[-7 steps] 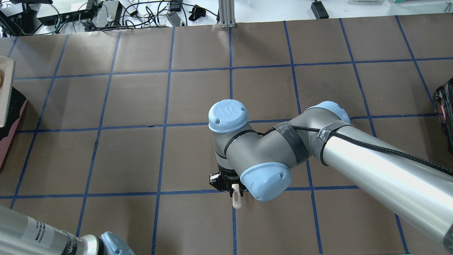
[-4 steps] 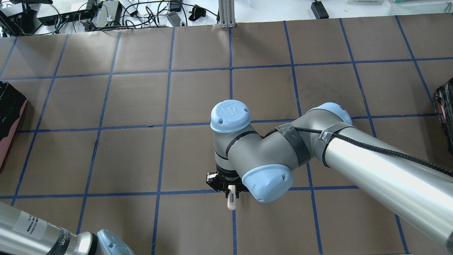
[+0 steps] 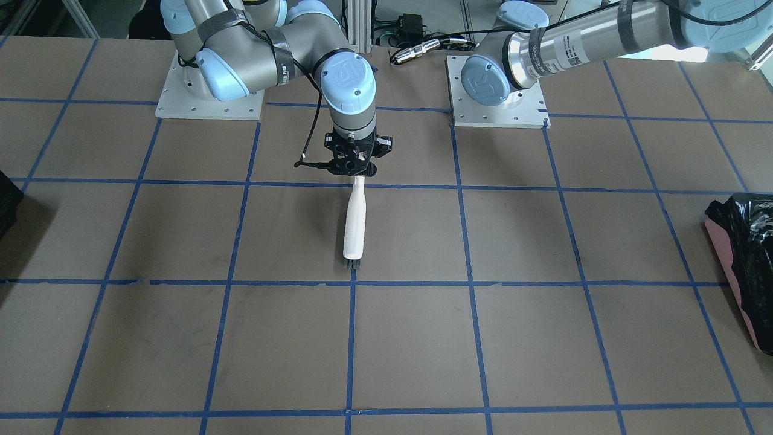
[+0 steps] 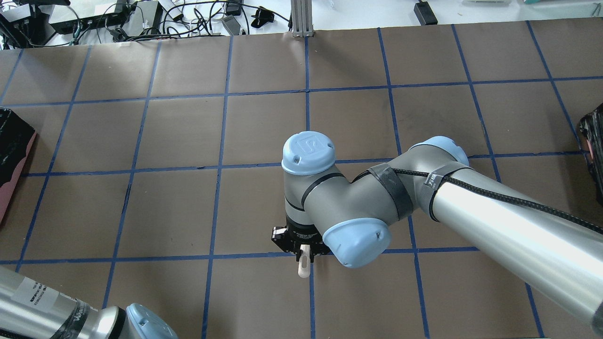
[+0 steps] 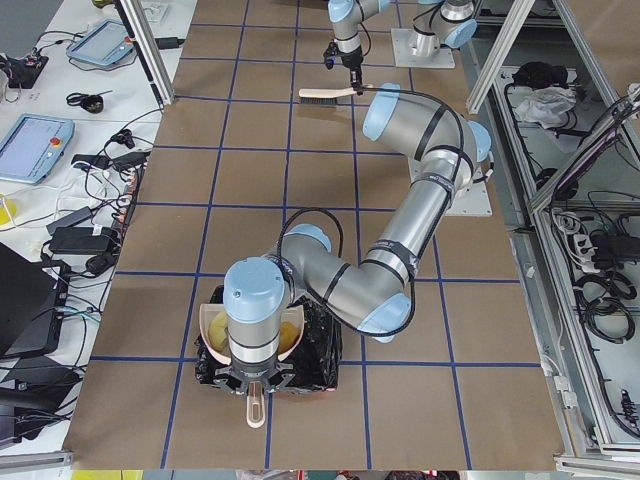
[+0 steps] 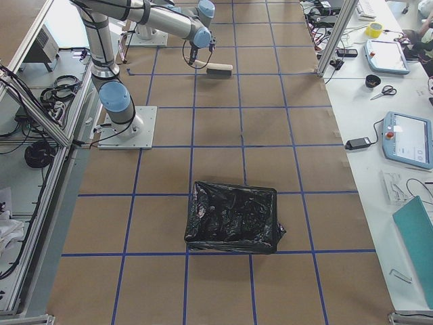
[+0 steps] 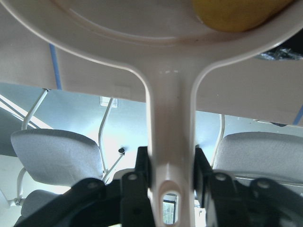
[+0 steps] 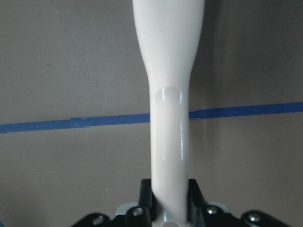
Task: Sweep and dump trash in nearest bin
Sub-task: 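Tilt the dustpan over the black bin with left gripper to dump trash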
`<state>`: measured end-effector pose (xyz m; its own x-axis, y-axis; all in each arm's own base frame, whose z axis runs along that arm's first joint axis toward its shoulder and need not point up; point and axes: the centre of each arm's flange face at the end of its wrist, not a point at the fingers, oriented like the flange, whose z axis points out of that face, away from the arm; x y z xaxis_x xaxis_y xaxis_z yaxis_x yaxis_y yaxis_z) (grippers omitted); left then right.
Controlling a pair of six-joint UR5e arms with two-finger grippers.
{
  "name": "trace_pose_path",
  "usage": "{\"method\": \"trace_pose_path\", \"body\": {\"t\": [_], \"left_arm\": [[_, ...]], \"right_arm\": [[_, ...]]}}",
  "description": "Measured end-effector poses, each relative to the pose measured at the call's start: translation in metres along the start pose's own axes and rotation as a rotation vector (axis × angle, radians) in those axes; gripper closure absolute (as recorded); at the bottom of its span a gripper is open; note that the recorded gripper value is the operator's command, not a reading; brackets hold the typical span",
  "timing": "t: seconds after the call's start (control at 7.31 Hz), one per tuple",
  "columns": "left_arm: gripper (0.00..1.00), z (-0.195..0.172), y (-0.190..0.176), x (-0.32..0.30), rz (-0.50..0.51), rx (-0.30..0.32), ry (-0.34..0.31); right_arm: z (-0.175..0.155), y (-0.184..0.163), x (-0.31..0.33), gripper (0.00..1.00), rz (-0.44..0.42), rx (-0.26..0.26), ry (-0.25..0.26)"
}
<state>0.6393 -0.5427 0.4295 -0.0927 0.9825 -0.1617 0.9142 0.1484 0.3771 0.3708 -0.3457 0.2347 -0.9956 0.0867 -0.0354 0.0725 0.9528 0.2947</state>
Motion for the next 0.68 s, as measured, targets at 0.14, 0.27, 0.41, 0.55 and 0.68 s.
{"method": "trace_pose_path", "body": {"t": [0.14,0.27,0.41,0.55,0.68], "left_arm": [[1.00,0.0015,0.0022,0.0009,0.000,-0.059,-0.022],[1.00,0.0019,0.0026,0.0030,0.002,-0.111,-0.039],[1.00,0.0002,0.0034,0.0046,0.000,-0.162,-0.048],[1.00,-0.0026,0.0023,0.0042,-0.004,-0.215,-0.050],[1.00,-0.0056,-0.0037,0.0027,-0.005,-0.272,-0.042]], "right_arm": [[0.0000,-0.0008,-0.0003,0.67,-0.003,0.004,-0.001],[-0.0003,-0.0017,-0.0006,0.58,-0.004,0.012,-0.002],[0.0002,-0.0025,-0.0008,0.54,-0.005,0.015,-0.003],[0.0009,-0.0031,-0.0010,0.54,-0.006,0.015,-0.003],[0.0011,-0.0033,-0.0011,0.53,-0.006,0.016,-0.003]]}}
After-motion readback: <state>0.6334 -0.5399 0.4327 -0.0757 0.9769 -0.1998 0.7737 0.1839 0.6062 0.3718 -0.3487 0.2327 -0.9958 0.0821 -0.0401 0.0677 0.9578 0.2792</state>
